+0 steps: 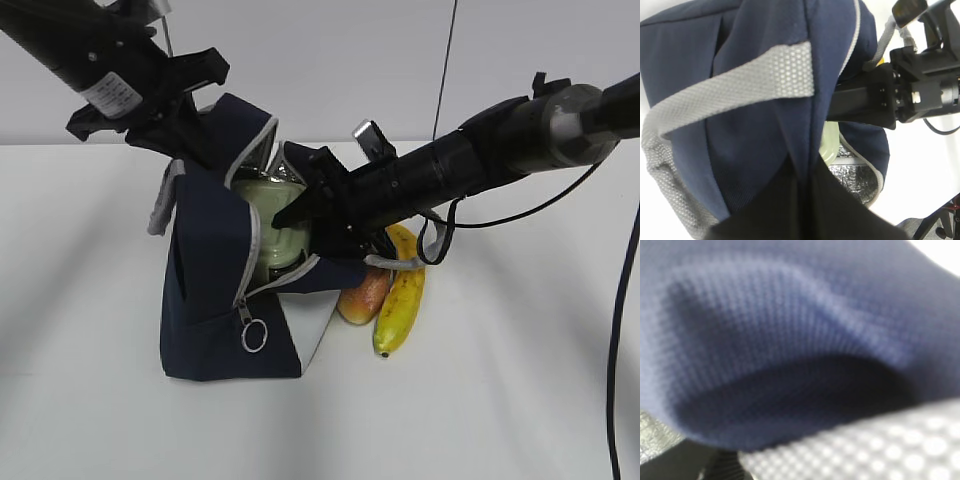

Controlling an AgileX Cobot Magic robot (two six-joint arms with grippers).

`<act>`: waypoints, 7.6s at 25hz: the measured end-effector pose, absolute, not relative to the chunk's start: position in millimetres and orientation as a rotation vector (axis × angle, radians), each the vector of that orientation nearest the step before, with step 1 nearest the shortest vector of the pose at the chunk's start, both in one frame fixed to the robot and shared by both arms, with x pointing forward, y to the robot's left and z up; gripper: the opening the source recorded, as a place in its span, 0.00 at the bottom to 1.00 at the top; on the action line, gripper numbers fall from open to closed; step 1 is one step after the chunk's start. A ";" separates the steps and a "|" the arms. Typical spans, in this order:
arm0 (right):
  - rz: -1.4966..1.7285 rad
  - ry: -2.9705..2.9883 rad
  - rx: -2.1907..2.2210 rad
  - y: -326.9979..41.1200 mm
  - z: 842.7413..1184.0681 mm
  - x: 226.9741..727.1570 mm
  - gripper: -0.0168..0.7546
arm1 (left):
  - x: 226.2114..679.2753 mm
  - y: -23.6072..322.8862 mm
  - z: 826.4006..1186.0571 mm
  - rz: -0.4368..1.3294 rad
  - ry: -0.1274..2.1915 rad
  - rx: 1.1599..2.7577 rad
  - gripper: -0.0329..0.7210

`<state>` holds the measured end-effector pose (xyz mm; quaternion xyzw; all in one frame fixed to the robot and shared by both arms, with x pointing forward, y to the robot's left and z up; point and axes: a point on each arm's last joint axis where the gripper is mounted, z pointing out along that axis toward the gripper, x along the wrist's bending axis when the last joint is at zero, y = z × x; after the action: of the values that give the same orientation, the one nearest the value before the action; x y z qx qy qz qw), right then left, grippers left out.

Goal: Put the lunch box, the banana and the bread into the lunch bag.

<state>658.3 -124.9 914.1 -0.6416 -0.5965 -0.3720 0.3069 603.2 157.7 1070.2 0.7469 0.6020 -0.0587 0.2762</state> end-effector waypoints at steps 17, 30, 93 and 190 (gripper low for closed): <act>-0.961 -1.588 -1.639 -121.7 917.4 654.6 0.61 | 601.6 157.7 1069.7 -0.175 1.621 2.020 0.04; -0.995 -1.883 -1.429 -130.8 1011.9 619.6 0.60 | 601.0 158.1 1069.3 -0.178 1.622 2.029 0.04; -0.777 -2.002 -2.144 -194.6 921.7 621.4 0.60 | 600.9 160.0 1068.3 -0.157 1.624 2.053 0.04; -1.076 -1.759 -1.789 -111.3 1003.5 626.5 0.46 | 601.2 161.0 1067.9 -0.143 1.624 2.063 0.04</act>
<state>626.5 -111.3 1003.5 -0.6415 -0.6307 -0.3858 0.2043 601.2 161.0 1067.9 0.7589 0.5976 -0.0525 0.2533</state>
